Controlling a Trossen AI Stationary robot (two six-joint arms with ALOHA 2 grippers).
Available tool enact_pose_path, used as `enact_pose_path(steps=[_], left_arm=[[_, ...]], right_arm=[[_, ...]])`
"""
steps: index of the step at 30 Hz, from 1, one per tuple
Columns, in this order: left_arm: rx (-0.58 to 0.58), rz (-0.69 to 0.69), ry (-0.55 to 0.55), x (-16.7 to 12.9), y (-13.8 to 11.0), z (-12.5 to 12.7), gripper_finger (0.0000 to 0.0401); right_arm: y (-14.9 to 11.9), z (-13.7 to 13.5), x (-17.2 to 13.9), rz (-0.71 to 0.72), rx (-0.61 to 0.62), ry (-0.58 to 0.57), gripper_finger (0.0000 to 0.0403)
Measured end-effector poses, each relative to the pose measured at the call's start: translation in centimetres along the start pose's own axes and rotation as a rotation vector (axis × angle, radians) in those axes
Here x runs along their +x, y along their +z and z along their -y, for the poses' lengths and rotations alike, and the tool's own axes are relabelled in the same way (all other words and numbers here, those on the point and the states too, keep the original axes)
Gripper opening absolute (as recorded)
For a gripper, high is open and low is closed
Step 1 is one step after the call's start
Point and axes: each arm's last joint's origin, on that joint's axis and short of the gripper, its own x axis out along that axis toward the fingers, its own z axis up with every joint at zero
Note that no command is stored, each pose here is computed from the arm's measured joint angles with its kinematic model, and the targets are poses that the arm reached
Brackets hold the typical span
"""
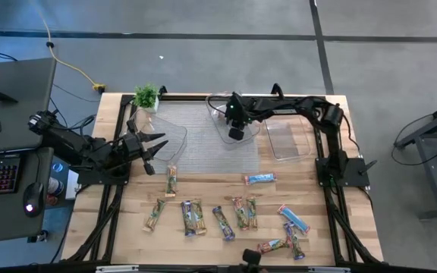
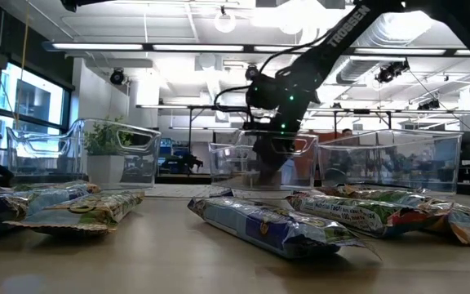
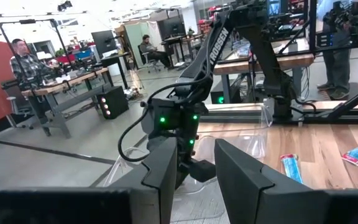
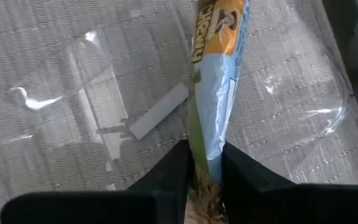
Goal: Pick and place Granola Bars by type
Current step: Put the yellow granola bar into the middle transparent bin
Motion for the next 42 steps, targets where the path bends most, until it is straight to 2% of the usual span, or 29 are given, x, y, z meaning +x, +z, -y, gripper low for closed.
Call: enact_pose_path(steps=[7, 20, 29, 36, 42], left_arm=[[0.0, 0.0, 0.0, 0.0, 0.0, 0.0, 0.0103], [-0.002, 0.0, -0.001, 0.0, 0.0, 0.0, 0.0103], [-0.022, 0.001, -0.002, 0.0, 0.0, 0.0, 0.0103], [-0.049, 0.001, -0.002, 0.0, 0.0, 0.0, 0.0103], [-0.049, 0.0, -0.002, 0.0, 0.0, 0.0, 0.0103]], right_arm=[[0.3, 0.1, -0.6, -0.002, -0.037, -0.131, 0.0067], [0.8, -0.3, -2.2, 0.02, -0.098, -0.141, 0.0067], [1.5, -2.3, -3.9, 0.039, -0.184, -0.192, 0.0067], [2.8, -4.3, -5.6, 0.138, -0.235, -0.242, 0.0067], [4.1, -5.8, -6.8, 0.271, -0.319, -0.231, 0.0067]])
